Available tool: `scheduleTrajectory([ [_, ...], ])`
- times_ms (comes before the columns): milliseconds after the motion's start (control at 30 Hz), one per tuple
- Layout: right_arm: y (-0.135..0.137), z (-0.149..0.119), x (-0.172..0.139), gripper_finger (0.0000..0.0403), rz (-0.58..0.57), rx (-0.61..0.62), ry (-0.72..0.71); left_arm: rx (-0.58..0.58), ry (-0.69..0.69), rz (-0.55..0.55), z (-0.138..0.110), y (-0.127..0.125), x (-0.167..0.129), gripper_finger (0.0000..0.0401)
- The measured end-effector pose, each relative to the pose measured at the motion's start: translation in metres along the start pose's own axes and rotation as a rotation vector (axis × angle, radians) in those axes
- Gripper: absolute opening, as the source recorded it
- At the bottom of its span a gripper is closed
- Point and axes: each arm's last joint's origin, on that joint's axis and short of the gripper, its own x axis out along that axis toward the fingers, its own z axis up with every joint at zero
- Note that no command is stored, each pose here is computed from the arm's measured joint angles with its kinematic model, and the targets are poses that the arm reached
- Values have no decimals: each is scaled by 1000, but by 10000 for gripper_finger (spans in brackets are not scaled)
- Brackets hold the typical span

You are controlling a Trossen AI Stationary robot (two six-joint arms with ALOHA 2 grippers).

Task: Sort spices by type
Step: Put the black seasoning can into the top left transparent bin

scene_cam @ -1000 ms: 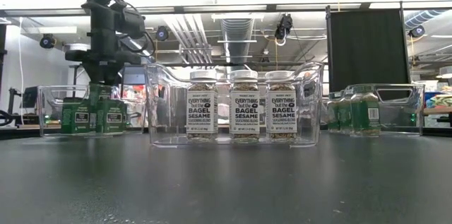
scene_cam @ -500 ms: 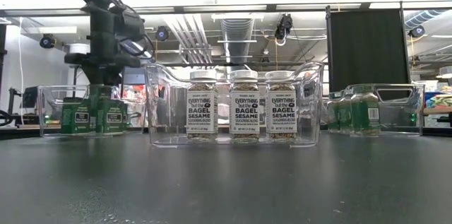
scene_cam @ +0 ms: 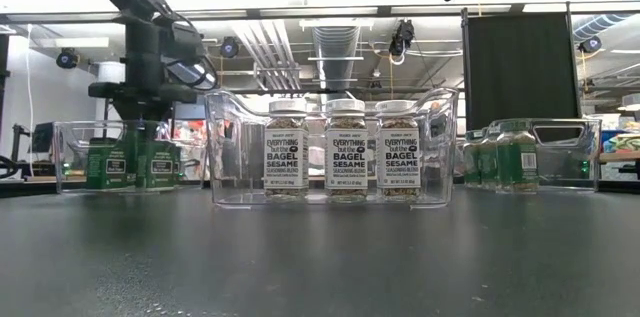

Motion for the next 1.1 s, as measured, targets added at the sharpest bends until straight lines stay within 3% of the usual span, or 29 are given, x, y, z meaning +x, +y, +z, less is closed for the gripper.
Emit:
scheduleTrajectory([
  [233, 0, 0, 0, 13, 0, 2, -3, 19, -14, -81, 3, -4, 1, 119],
  [1100, 0, 0, 0, 13, 1, 3, -5, 19, 11, -69, -3, -1, 13, 119],
])
